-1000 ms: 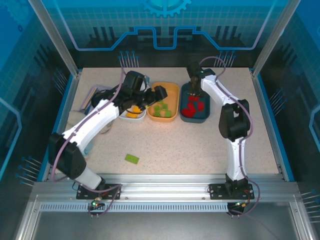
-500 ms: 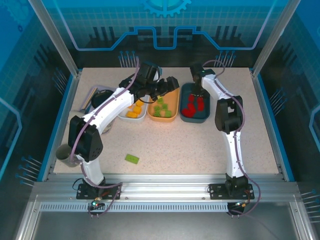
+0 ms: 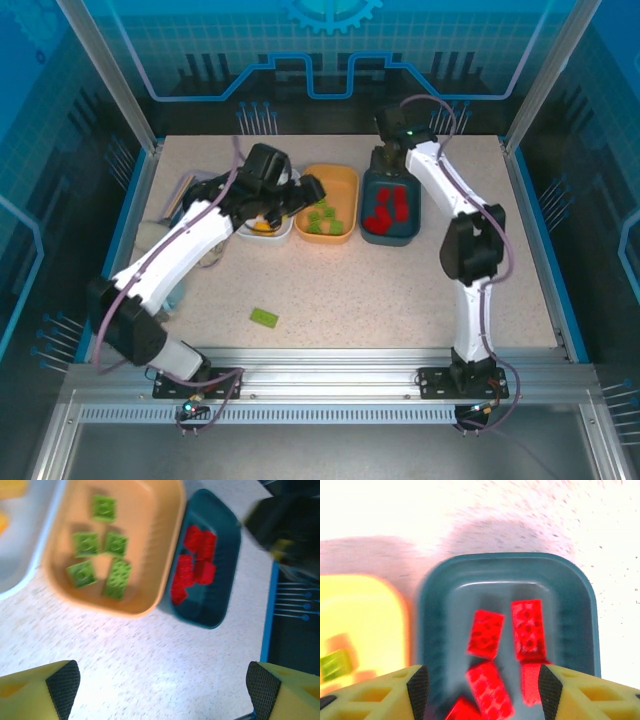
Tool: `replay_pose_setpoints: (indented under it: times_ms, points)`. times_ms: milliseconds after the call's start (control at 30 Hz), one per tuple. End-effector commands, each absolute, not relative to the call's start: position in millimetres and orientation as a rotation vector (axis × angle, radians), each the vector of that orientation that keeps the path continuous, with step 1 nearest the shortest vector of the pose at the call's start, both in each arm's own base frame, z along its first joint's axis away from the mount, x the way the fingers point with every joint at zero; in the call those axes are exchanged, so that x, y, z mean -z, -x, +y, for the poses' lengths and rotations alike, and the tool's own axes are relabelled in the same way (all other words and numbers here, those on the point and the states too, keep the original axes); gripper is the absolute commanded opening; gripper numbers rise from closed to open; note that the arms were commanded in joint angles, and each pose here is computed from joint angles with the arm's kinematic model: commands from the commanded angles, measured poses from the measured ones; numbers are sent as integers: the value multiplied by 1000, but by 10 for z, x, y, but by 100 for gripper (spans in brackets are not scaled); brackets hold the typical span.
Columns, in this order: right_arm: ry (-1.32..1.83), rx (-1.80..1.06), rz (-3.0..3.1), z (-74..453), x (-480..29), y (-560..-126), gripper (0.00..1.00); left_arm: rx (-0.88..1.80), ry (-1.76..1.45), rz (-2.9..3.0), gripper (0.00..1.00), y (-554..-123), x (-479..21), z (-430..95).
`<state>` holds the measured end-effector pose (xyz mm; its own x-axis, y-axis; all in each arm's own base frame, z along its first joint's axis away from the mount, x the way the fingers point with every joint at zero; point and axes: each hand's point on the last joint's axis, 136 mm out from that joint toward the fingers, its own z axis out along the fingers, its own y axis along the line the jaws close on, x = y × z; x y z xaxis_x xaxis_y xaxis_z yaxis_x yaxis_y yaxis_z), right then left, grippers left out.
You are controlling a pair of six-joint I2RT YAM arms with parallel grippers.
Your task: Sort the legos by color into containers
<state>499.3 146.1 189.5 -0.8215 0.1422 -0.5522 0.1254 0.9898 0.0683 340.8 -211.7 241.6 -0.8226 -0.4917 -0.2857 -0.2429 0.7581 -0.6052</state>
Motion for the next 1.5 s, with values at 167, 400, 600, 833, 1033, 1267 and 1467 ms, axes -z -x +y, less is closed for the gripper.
replay_pose_setpoints:
  times_ms: [167, 400, 600, 833, 1033, 1267, 1467]
  points:
    - [452, -616, 2278, 2809, -2376, -3469, 68, 357, 1328, 2685, 86, -2032, -1310, -1203]
    - [870, -883, 2112, 3190, -1896, -2011, 81, 327, 1665, 2671, 86, -1619, -744, -1243]
    - [990, -895, 2178, 3140, -1644, -1609, 81, 329, 1851, 2570, 85, -1669, -528, -1350]
    - [1010, -844, 2161, 3110, -1688, -1649, 82, 225, 1880, 2605, 79, -1755, -292, -1459]
    - [996, -831, 2177, 3048, -1653, -1680, 82, 187, 1888, 2580, 72, -1700, -236, -1444]
    - [919, -838, 2224, 2997, -1617, -1781, 82, 158, 1818, 2601, 67, -1694, -93, -1399]
    - [897, -846, 2232, 2984, -1628, -1817, 82, 148, 1764, 2600, 50, -1692, -32, -1336]
